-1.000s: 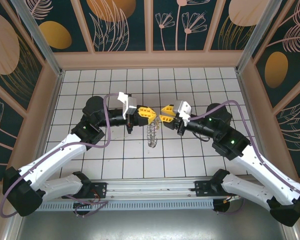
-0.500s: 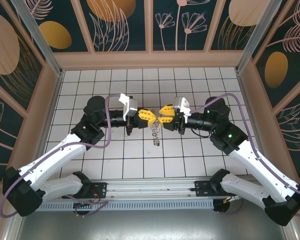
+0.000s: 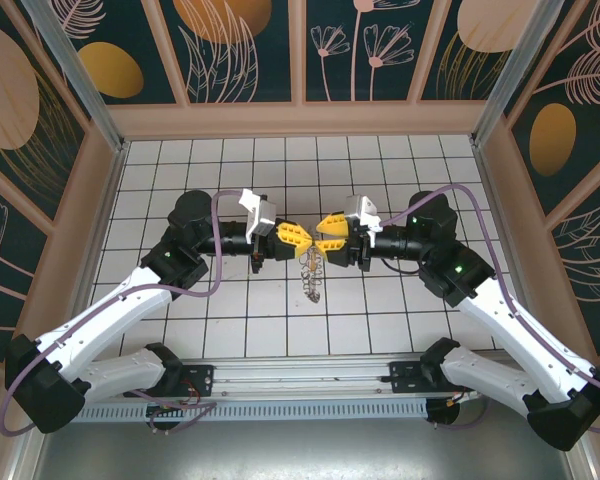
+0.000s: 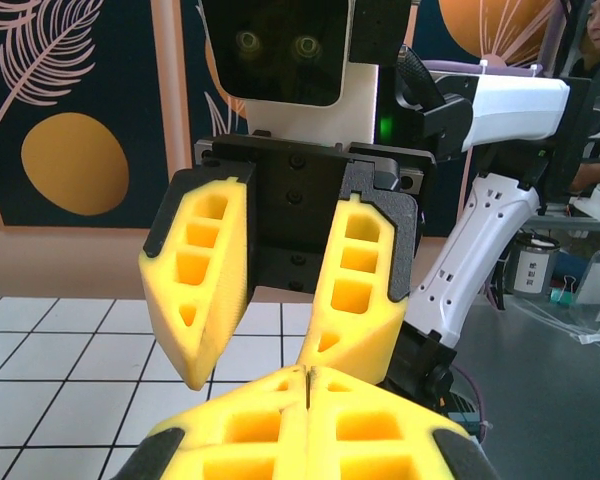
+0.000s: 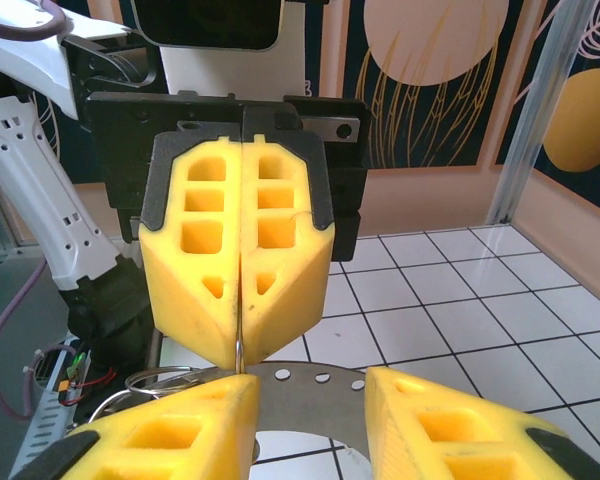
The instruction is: Put the keys on the keyring
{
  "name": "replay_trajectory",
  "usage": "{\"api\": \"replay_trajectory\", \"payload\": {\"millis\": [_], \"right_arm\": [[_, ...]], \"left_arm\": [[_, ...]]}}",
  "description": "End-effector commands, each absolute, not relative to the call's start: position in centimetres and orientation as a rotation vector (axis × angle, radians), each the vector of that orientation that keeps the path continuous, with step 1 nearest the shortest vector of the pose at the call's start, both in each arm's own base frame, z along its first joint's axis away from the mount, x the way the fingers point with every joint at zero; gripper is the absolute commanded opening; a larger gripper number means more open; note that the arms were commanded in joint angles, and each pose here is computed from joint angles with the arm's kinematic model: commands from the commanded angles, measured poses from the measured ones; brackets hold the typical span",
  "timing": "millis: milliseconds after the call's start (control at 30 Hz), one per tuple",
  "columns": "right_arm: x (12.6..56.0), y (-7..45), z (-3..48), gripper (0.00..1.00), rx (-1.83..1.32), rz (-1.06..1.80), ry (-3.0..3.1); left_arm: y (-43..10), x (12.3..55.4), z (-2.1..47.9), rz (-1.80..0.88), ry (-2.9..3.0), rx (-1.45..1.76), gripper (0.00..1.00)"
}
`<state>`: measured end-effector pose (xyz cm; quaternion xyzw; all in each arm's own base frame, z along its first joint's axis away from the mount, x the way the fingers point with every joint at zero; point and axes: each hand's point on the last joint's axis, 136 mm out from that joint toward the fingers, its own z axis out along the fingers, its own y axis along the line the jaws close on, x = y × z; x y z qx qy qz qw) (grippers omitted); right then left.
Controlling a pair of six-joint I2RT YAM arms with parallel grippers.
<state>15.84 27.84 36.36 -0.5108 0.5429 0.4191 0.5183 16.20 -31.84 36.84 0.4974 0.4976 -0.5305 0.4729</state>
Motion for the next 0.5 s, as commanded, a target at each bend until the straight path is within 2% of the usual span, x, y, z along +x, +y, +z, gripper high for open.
{"api": "replay_trajectory", "payload": {"millis": [0, 467], "right_arm": [[13.7, 28.2, 36.6, 0.35, -1.305, 1.103, 1.257], [13.9, 27.8, 37.1, 0.30, -1.295, 1.098, 1.239]], "left_arm": [[-31.9, 16.6, 38.8, -1.231, 1.154, 1.203, 0.00], [-31.8, 16.9, 39.6, -1.179, 1.159, 1.216, 0.00]]}}
